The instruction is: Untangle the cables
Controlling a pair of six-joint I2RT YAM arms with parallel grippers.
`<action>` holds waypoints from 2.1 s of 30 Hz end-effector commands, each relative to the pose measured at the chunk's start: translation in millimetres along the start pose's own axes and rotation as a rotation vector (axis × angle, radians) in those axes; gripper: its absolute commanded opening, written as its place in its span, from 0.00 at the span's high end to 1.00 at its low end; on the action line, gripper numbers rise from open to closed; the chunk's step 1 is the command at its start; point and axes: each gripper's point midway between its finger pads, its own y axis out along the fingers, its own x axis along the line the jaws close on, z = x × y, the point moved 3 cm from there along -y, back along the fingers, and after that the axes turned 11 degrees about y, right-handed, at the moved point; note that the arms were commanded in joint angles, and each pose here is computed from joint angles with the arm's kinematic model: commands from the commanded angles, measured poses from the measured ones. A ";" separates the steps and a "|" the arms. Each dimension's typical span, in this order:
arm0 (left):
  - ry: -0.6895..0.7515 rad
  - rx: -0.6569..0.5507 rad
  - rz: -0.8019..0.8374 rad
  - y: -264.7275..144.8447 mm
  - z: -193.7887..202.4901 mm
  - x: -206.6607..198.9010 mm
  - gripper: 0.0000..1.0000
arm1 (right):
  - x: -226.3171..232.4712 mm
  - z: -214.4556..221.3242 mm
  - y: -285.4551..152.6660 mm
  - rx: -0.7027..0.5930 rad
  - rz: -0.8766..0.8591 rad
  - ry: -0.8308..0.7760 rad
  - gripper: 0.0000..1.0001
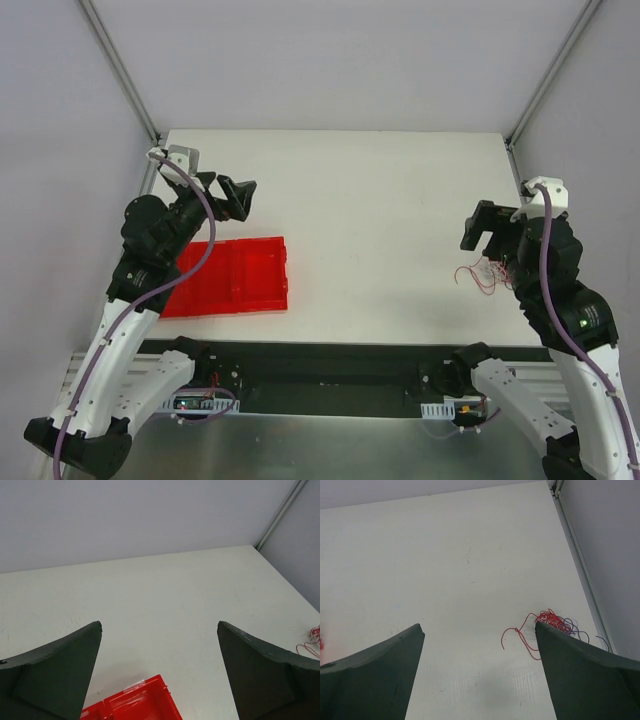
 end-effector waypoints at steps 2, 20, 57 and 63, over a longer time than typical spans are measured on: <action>0.020 0.033 0.054 6.9 7.8 -5.8 0.01 | 1.5 1.4 8.6 0.037 0.037 0.005 0.04; -0.074 0.094 0.139 14.2 20.3 -21.1 0.01 | -70.7 87.7 105.2 0.297 0.466 0.376 0.04; -0.181 0.282 0.409 39.4 64.3 -65.7 0.14 | 5.3 231.4 157.4 0.769 0.133 0.376 0.25; -0.225 0.325 0.445 45.1 72.7 -71.5 0.26 | 78.7 241.2 117.2 0.932 -0.199 0.342 0.25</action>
